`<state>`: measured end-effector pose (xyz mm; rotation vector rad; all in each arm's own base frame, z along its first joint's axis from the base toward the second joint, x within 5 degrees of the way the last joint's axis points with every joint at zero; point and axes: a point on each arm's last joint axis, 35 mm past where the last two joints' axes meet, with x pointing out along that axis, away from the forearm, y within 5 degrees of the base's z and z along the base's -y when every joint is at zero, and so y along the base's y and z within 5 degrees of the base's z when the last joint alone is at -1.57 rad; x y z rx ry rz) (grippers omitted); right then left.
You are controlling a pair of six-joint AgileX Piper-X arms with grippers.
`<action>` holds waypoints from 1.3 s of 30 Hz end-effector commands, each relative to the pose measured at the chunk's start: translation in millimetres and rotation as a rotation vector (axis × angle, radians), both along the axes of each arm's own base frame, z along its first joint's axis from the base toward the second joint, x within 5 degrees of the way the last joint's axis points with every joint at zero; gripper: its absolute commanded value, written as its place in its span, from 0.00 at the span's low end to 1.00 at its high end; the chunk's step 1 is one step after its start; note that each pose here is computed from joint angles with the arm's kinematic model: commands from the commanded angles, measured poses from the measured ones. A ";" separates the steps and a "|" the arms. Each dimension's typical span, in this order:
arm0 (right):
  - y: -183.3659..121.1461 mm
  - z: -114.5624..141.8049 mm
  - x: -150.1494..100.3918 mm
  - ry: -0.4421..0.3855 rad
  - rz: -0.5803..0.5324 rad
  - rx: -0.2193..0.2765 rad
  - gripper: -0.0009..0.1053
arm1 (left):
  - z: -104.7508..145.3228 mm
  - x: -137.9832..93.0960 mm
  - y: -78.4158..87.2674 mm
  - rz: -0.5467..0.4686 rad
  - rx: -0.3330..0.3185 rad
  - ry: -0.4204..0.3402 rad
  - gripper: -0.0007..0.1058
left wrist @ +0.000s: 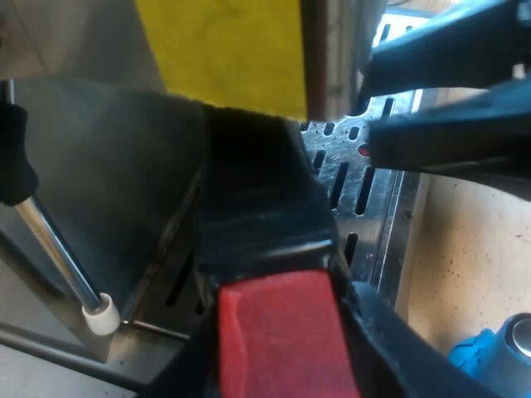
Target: Put the handle in the coffee machine
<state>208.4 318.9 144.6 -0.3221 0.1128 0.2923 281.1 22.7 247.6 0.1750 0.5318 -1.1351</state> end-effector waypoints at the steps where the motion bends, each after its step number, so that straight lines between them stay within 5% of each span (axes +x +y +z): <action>1: 4.4 3.0 11.6 -0.043 -0.018 0.057 0.39 | 18.5 -12.7 -9.6 -0.143 -0.316 -0.112 0.01; 13: 30.2 3.3 52.0 -0.103 -0.039 0.076 0.39 | 18.3 -12.6 -9.5 -0.141 -0.311 -0.110 0.01; 23: 28.8 20.7 53.4 -0.215 -0.062 0.143 0.39 | 15.4 -11.1 -9.3 -0.139 -0.314 -0.100 0.01; 28: 28.7 21.5 53.4 -0.224 -0.062 0.132 0.34 | 15.4 -11.1 -9.3 -0.139 -0.314 -0.100 0.01; 39: 38.7 41.4 60.0 -0.265 -0.066 0.198 0.29 | 14.2 -10.8 -8.9 -0.130 -0.278 -0.092 0.01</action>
